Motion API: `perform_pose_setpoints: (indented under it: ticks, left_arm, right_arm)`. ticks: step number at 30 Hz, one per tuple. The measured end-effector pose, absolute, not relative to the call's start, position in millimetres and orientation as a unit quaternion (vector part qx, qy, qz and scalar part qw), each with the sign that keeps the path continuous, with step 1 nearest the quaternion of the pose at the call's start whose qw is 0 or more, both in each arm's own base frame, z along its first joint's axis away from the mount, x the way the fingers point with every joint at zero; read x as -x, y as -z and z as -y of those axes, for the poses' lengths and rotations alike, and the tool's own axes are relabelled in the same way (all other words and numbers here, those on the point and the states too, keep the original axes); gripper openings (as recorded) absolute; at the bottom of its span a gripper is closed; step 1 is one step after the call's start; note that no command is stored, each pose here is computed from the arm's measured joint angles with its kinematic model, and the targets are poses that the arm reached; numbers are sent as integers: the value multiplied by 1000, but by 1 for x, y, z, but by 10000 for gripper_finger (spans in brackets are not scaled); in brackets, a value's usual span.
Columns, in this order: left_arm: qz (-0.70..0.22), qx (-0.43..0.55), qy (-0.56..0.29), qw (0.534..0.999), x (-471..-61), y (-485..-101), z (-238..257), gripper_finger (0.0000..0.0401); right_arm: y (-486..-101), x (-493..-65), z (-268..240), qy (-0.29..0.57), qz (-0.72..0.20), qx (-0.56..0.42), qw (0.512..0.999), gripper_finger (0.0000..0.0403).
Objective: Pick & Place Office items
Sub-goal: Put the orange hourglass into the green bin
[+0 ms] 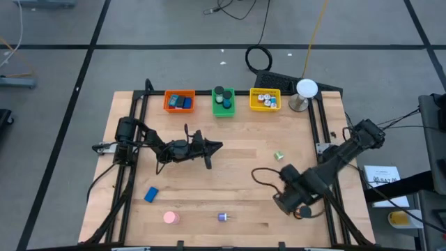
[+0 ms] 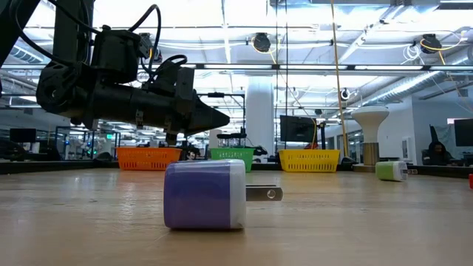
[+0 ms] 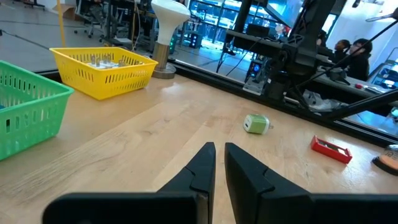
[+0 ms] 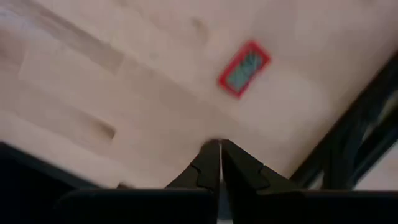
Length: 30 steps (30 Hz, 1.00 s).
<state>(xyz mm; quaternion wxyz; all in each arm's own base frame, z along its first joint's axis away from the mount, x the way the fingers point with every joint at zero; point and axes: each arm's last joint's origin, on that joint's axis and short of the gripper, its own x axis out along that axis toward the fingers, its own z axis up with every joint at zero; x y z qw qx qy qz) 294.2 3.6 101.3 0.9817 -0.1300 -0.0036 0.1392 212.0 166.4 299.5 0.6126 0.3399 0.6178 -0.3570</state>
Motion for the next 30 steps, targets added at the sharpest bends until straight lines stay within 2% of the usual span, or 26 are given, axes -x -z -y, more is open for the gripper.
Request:
perform_pose_setpoints:
  ticks: [5, 11, 16, 22, 26, 30]
  left_arm:
    - [4, 132, -139, 981, -294, -101, -4, 35]
    - [9, 144, -139, 980, -294, -102, -4, 35]
    - [10, 145, -139, 980, -294, -102, -4, 35]
    - [10, 145, -139, 980, -294, -102, -4, 35]
    - [10, 145, -139, 980, -294, -102, -4, 35]
    - [10, 144, -139, 980, -294, -102, -4, 35]
  right_arm:
    - [-308, -195, -189, 350, -632, -401, 564, 53]
    - [-309, -179, -211, 341, -657, -426, 520, 136]
    - [-306, -167, -221, 358, -645, -426, 524, 212]
    - [-285, -156, -222, 398, -628, -402, 534, 292]
    - [-270, -155, -221, 399, -633, -387, 539, 325]
    - [-257, -155, -221, 384, -639, -381, 546, 339]
